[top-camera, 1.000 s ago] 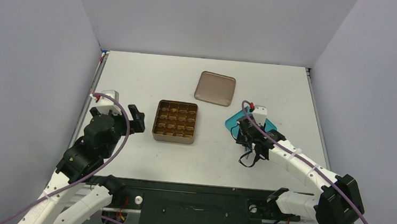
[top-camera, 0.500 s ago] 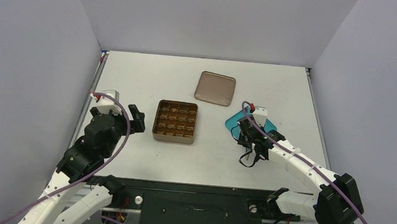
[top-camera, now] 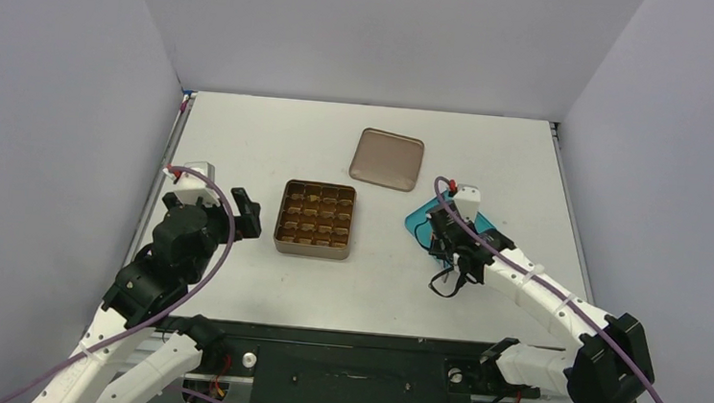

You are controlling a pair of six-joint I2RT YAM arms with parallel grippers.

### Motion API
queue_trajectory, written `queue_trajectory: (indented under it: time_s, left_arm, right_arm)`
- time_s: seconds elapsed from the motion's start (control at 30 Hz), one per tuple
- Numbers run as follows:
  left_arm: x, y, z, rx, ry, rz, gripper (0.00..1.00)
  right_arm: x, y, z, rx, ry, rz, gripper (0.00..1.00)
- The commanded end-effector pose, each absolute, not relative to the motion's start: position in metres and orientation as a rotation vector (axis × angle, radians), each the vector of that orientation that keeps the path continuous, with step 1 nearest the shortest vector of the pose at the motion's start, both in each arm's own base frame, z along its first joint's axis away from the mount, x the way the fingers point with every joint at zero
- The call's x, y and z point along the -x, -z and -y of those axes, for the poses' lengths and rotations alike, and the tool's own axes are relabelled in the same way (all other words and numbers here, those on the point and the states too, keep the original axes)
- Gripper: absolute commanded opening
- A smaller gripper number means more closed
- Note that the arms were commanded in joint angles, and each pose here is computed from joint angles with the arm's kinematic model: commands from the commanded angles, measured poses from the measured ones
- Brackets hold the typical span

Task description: Pack the cookies

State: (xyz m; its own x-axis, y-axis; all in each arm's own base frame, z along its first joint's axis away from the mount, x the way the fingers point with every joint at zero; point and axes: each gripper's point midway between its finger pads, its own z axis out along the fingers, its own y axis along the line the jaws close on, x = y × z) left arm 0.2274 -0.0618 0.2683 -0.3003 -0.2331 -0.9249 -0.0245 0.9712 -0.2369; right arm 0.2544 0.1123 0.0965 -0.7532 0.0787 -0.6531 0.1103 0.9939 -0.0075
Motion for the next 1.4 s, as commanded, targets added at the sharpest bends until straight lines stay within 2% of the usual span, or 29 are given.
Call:
queue_trajectory:
  time_s: [0.0,0.43,0.93,1.37]
  left_arm:
    - [-0.234,-0.279,0.065,0.199,0.233,-1.831,0.97]
    - [-0.238,-0.276,0.059,0.225,0.209,-1.837,0.97]
    - [-0.236,-0.28,0.062,0.215,0.244,-1.821,0.97]
    - [-0.235,-0.28,0.062,0.212,0.248,-1.823,0.97]
  right_arm:
    - [-0.272,-0.141,-0.125,-0.112,0.037,-2.301,0.24]
    - [-0.284,-0.212,-0.213,0.075,-0.133,-2.156,0.24]
    - [-0.285,-0.208,-0.309,0.25,-0.297,-2.186,0.24]
    - [-0.288,-0.193,-0.35,0.322,-0.31,-2.203,0.25]
